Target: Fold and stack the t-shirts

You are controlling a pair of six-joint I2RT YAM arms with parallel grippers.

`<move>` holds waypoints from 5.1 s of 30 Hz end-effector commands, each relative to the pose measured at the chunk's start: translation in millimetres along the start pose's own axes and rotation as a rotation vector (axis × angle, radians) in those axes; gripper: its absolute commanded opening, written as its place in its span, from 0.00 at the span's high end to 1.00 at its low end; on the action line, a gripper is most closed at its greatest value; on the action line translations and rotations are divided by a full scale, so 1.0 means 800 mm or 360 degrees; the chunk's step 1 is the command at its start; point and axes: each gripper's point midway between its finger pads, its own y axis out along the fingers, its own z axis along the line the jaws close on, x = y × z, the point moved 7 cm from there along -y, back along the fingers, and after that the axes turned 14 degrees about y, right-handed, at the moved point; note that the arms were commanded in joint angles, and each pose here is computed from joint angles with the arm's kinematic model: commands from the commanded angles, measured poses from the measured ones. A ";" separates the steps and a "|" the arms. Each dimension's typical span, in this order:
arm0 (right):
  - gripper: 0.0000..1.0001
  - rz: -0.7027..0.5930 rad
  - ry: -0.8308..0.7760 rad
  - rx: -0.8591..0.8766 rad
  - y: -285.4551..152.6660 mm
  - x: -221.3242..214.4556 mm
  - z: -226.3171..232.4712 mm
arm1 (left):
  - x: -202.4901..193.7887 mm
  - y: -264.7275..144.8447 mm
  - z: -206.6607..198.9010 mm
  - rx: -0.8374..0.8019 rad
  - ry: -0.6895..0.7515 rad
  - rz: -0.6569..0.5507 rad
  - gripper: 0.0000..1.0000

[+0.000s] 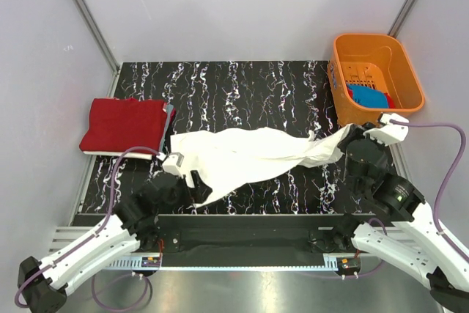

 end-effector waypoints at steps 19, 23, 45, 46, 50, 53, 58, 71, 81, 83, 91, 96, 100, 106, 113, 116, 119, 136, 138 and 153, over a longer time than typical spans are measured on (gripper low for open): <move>1.00 0.0077 0.0022 0.0012 0.010 -0.029 0.011 | 0.087 0.042 0.033 0.0694 -0.0051 0.0112 0.34; 1.00 0.0091 0.0033 0.0029 0.008 -0.030 0.010 | 0.081 0.057 0.041 0.0617 -0.0104 0.0131 0.46; 1.00 0.0109 0.0033 0.0047 0.007 -0.031 0.012 | 0.069 0.092 0.054 0.0618 -0.0084 0.0311 0.60; 1.00 0.0111 0.0036 0.0047 0.007 -0.032 0.012 | 0.070 0.094 0.053 0.0609 -0.0086 0.0307 0.60; 1.00 0.0124 0.0039 0.0055 0.008 -0.034 0.014 | 0.070 0.100 0.052 0.0588 -0.0080 0.0319 0.63; 1.00 0.0129 0.0042 0.0056 0.007 -0.034 0.014 | 0.070 0.104 0.054 0.0607 -0.0070 0.0339 0.66; 1.00 0.0136 0.0045 0.0060 0.006 -0.035 0.012 | 0.073 0.100 0.056 0.0656 -0.0061 0.0314 0.74; 1.00 0.0168 0.0042 0.0068 0.008 -0.043 0.016 | 0.118 0.061 0.048 0.0700 0.0016 0.0135 1.00; 1.00 0.0172 0.0053 0.0074 0.007 -0.040 0.016 | 0.101 0.084 0.056 0.0727 0.0025 0.0285 0.50; 1.00 0.0170 0.0053 0.0072 0.006 -0.040 0.015 | 0.095 0.092 0.055 0.0701 0.0024 0.0329 0.51; 1.00 0.0169 0.0049 0.0070 0.007 -0.041 0.014 | 0.079 0.107 0.051 0.0601 -0.0003 0.0387 0.65; 1.00 0.0174 0.0052 0.0072 0.007 -0.044 0.015 | 0.072 0.109 0.050 0.0596 0.0011 0.0404 0.71; 1.00 0.0179 0.0051 0.0077 0.007 -0.044 0.015 | 0.068 0.111 0.050 0.0636 0.0009 0.0423 0.69; 1.00 0.0168 0.0057 0.0075 0.005 -0.040 0.011 | 0.067 0.107 0.053 0.0682 0.0002 0.0431 0.62; 1.00 0.0169 0.0058 0.0073 0.006 -0.041 0.011 | 0.068 0.105 0.050 0.0673 0.0012 0.0402 0.97; 1.00 0.0171 0.0058 0.0075 0.006 -0.042 0.012 | 0.074 0.101 0.045 0.0654 0.0033 0.0391 1.00; 1.00 0.0180 0.0054 0.0079 0.007 -0.045 0.014 | 0.084 0.092 0.038 0.0635 0.0039 0.0361 1.00; 1.00 0.0690 -0.0053 0.0161 0.105 -0.093 0.077 | 0.258 -0.002 0.044 0.0571 -0.0193 -0.0267 1.00; 1.00 0.0669 0.0005 0.0236 0.112 -0.059 0.095 | 0.279 -0.005 0.048 0.0614 -0.0192 -0.0306 1.00; 1.00 0.0098 0.0272 0.1223 -0.047 0.209 0.163 | 0.430 -0.240 -0.054 0.0245 0.0030 -0.1241 1.00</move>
